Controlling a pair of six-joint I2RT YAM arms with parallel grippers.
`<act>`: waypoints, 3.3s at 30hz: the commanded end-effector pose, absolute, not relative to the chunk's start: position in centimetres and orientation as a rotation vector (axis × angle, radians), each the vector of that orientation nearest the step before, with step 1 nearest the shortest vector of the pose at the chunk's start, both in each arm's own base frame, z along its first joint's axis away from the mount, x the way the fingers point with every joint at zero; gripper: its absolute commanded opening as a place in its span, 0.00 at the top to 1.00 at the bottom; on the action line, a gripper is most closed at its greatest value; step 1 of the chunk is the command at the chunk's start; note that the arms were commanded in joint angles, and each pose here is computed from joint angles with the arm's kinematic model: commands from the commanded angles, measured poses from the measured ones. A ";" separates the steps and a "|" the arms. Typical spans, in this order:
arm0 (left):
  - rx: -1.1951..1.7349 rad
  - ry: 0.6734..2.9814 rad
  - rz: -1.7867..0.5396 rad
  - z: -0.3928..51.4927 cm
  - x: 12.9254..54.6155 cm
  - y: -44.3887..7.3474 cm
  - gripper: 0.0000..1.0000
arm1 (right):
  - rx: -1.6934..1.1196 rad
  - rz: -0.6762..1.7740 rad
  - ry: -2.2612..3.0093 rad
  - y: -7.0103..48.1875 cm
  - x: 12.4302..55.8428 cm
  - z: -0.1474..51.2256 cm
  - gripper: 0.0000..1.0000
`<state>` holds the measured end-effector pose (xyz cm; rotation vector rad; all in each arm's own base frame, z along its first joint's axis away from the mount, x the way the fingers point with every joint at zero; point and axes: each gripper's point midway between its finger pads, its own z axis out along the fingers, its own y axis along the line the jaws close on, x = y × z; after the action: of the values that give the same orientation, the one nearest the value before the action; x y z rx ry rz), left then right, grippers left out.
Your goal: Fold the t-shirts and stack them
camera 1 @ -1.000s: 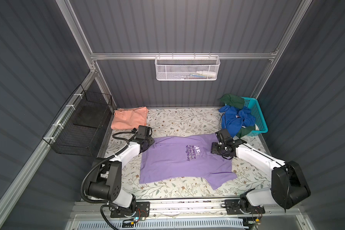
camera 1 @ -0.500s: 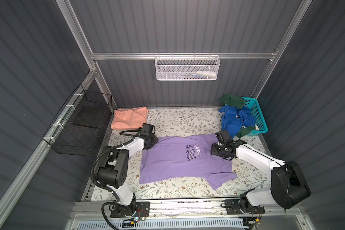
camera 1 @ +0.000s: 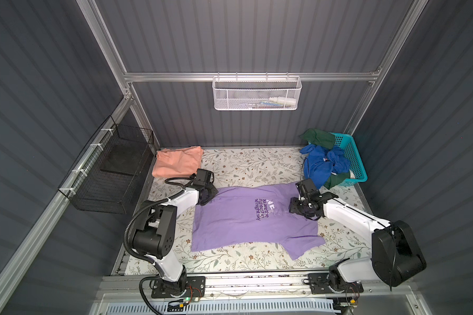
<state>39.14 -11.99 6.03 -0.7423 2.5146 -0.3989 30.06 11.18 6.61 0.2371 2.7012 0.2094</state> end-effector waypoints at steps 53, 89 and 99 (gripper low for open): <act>-1.062 2.507 -0.501 3.0 30.2 -12.6 0.59 | 0.153 0.152 2.732 10.2 29.2 6.0 0.43; -0.631 2.702 -0.106 3.4 31.1 -12.3 0.59 | 0.137 0.173 2.759 10.6 29.0 5.0 0.43; -0.682 2.667 -0.052 4.4 30.6 -11.3 0.55 | 0.136 0.170 2.765 10.6 29.1 4.9 0.43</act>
<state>31.39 -11.84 3.90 -0.6568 2.6720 -0.0876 29.35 10.70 5.41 0.1397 2.7474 0.1742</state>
